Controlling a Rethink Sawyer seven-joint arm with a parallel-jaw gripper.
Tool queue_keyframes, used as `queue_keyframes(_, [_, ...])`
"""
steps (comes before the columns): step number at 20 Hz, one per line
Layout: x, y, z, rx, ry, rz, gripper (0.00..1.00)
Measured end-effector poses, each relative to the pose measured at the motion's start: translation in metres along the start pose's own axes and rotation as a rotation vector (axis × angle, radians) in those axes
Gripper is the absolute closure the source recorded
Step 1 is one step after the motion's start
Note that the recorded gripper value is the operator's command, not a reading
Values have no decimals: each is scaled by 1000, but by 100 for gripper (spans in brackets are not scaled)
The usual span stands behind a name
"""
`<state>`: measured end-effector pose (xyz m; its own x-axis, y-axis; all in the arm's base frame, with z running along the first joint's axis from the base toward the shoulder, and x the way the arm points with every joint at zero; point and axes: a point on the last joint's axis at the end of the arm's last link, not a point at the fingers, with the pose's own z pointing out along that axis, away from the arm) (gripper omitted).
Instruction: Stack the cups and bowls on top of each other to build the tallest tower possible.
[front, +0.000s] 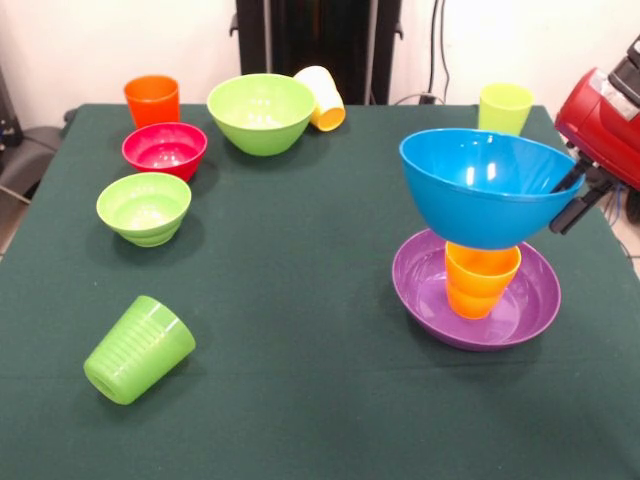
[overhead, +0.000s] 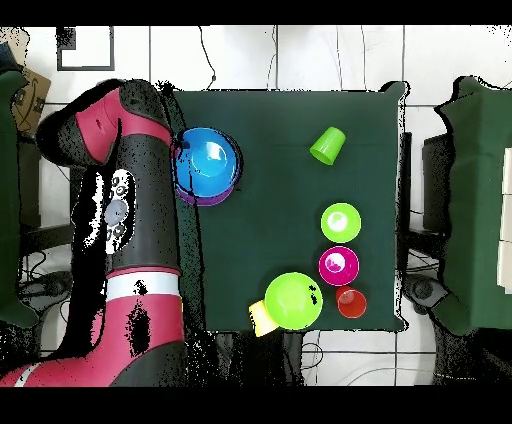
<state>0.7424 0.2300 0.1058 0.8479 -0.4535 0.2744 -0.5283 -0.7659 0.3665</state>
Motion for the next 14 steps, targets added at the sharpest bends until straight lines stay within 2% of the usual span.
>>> queue_keyframes(14, [-6, 1, 22, -32, -9, -9, 100])
